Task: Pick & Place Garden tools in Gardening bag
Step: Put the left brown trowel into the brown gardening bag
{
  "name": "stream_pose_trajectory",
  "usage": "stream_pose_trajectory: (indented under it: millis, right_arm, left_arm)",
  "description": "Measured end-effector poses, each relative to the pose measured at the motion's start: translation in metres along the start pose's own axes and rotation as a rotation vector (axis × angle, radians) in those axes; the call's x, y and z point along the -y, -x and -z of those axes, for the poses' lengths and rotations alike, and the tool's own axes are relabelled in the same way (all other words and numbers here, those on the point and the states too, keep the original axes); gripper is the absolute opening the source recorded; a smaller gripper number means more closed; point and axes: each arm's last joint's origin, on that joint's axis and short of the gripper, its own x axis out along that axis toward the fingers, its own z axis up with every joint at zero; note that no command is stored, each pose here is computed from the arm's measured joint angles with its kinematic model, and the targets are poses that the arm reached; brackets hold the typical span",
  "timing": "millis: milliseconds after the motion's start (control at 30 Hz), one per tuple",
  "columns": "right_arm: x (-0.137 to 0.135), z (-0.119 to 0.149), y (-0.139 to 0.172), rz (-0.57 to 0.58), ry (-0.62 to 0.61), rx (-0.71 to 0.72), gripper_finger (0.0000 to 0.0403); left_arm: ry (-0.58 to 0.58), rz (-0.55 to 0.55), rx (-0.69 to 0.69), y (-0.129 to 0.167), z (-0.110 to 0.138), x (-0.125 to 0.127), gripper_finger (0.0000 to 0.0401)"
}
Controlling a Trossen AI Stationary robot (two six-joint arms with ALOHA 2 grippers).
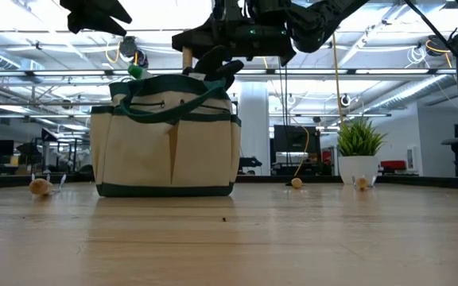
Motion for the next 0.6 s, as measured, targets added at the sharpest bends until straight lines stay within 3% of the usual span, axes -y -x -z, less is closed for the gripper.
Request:
stream_pose_trajectory:
  millis: [300,600]
  right_arm:
    - [0.009,0.037,-0.019,-0.031,-0.090,0.002,0.0055]
    - [0.010,0.041,-0.020,-0.030,-0.131,-0.001,0.0084]
  left_arm:
    - [0.001,0.000,0.001,0.000,0.000,0.000,0.0214]
    - [0.000,0.000,0.001,0.000,0.000,0.000,0.0214]
